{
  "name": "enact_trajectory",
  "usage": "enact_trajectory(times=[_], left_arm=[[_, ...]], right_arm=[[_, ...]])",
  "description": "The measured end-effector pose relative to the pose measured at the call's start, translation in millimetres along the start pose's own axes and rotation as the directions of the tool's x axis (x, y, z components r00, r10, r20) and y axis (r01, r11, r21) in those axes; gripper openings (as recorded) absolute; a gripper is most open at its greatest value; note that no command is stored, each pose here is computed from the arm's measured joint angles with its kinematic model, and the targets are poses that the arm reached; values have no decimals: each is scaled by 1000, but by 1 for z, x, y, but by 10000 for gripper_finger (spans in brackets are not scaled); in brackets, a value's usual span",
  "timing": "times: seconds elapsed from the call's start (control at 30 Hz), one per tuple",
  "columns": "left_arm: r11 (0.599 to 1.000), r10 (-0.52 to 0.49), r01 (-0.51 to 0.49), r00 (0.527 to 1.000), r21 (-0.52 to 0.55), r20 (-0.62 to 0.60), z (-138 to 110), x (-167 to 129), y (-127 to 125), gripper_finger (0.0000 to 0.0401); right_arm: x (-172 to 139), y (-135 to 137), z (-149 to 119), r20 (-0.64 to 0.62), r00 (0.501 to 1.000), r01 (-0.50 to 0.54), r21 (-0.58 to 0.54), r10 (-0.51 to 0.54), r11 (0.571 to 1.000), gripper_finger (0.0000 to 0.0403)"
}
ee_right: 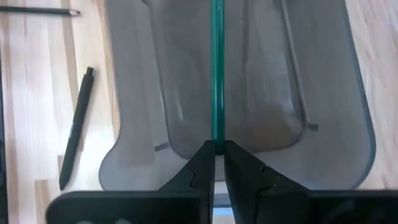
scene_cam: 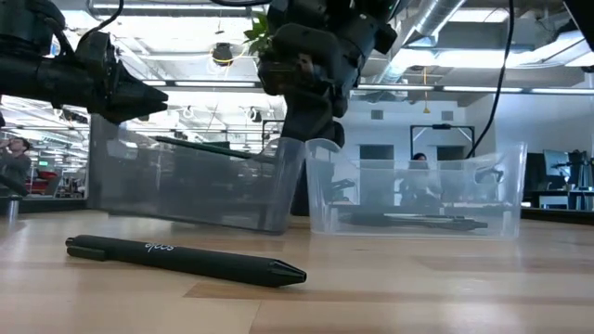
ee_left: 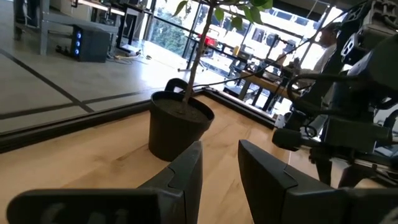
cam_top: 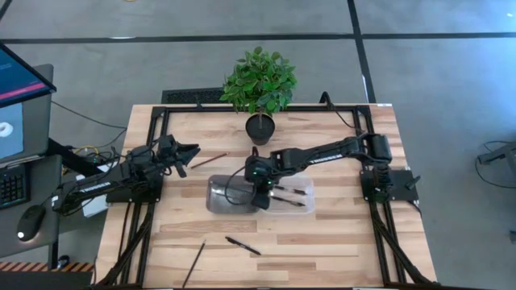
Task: Sort pens & pencils
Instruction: Put the green pencil into the black bin, then put the brown pencil into the black bin
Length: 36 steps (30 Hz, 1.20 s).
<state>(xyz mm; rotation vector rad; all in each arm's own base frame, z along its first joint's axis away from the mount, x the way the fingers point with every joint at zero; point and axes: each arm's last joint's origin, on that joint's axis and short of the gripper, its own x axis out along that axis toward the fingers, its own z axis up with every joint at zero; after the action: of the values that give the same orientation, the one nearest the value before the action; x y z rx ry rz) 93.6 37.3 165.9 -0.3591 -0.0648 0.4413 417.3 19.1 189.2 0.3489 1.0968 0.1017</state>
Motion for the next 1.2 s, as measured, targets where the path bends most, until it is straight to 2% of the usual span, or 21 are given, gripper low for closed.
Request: enact_trajectory(times=[0.87,1.0,1.2], left_arm=[[1000,-1,1,1000,11,-1,0,0,0,94],[1000,-1,1,1000,10,-1,0,0,0,94],[1000,-1,1,1000,11,0,0,0,0,94]], right_arm=[[-1,-1,1,5,1000,1,36,-1,999,55],[-1,-1,0,5,1000,1,36,-1,999,70],[-3,0,2,4,1000,3,37,-3,999,114]])
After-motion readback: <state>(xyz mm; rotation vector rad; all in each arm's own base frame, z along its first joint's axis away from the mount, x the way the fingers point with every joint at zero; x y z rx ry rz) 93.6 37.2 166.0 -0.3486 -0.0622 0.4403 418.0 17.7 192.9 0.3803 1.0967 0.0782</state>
